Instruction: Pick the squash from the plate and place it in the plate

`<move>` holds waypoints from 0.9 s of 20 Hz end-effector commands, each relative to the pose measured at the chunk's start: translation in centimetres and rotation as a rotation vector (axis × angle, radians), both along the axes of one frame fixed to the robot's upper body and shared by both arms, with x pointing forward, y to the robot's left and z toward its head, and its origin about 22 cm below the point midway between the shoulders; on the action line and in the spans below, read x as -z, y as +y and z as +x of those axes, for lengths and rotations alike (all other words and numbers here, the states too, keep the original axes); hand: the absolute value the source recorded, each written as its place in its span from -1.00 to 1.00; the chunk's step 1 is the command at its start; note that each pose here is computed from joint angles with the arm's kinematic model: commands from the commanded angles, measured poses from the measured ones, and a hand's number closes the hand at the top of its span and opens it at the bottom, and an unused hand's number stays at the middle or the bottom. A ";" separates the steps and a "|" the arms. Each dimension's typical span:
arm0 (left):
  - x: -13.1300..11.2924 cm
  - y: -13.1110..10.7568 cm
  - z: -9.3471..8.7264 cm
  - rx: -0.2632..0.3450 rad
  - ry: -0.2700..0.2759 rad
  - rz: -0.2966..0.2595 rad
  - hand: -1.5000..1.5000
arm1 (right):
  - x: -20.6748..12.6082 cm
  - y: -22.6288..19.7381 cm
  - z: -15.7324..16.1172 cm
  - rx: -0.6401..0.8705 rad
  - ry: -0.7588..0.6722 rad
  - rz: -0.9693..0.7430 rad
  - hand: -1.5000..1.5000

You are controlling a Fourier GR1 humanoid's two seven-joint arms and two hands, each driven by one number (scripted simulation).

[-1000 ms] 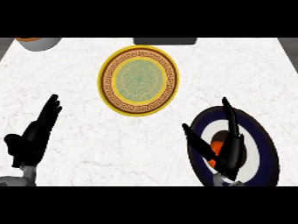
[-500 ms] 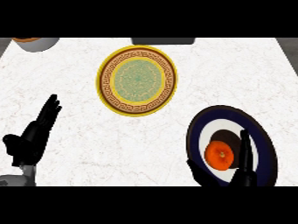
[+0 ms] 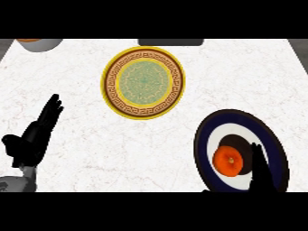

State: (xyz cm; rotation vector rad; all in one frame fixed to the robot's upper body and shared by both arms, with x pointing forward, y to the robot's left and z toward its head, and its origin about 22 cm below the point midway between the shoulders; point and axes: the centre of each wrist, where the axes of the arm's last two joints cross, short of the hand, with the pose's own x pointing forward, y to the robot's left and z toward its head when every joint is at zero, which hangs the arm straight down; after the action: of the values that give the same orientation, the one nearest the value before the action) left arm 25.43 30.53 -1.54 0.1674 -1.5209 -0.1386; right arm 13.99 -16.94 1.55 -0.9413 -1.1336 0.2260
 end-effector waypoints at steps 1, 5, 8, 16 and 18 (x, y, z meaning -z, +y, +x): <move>1.0 -0.7 -0.8 0.019 -0.003 -0.005 0.00 | -3.8 1.1 0.9 0.036 0.135 -0.011 -1.00; 1.1 0.1 0.7 0.005 0.015 0.000 0.00 | -5.3 2.2 2.2 0.070 0.240 -0.047 -1.00; 0.8 -0.1 -0.2 -0.011 0.004 -0.002 0.00 | -4.6 1.6 1.3 0.054 0.276 -0.035 -1.00; -1.4 -1.1 -1.0 0.008 0.004 -0.009 0.00 | -3.8 1.6 3.8 0.041 0.388 -0.030 -1.00; 0.4 -1.4 0.3 0.017 -0.006 -0.001 0.00 | -3.0 -0.5 3.2 0.052 0.394 -0.042 -1.00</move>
State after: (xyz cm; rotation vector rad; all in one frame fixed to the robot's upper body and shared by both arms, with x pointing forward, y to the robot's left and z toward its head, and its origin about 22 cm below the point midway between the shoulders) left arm 25.08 29.86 -2.12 0.1523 -1.5192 -0.1426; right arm 17.24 -16.58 5.09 -0.9185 -0.8176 0.3778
